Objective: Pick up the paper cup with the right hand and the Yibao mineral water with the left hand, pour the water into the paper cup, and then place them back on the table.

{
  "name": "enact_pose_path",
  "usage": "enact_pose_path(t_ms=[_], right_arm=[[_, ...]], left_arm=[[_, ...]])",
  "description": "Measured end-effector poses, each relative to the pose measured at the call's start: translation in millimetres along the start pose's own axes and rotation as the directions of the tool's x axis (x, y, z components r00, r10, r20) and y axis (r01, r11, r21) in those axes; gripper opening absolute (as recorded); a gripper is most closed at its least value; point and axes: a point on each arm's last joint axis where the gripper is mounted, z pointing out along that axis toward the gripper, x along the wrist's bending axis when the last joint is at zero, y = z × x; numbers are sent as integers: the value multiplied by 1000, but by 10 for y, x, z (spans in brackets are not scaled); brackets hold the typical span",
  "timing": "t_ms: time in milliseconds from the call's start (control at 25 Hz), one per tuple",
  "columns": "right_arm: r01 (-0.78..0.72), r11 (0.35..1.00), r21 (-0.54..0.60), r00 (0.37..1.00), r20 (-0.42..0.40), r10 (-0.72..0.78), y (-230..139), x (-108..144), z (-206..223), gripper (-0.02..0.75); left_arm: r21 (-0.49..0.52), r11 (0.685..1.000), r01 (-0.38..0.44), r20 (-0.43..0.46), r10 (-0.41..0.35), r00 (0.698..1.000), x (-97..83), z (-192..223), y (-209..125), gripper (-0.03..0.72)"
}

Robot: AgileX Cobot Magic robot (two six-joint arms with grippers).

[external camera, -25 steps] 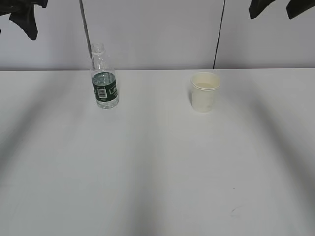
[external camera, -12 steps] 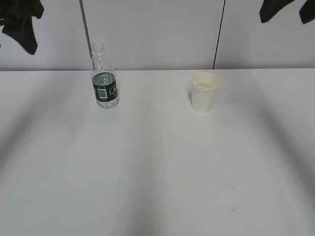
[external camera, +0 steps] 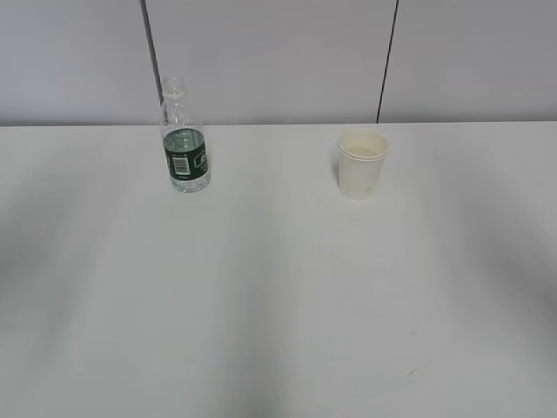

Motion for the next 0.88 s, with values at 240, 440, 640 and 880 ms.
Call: enact_pose_path(t_ms=[240,440,640,880], right_arm=[[0,1000,-18,1000,-3,0,-633,-89,-89,595],[12,998,-69,1000,-9,-12,-1098,-154,-141,595],[22,988,-154,1000,2,-22,-1505,-230,-182,595],[39,961,-273,999,-2,-41,-1947,-295,-127,595]], left_arm=[[-128,992,16,22,-13,1000,132,-340,-579,449],[-206,978,27,36,-20,999,229,-423,-1109,449],[-311,949,44,57,-28,998,314,-419,-1628,449],[-442,894,77,119,-26,993,350,-343,-2083,449]])
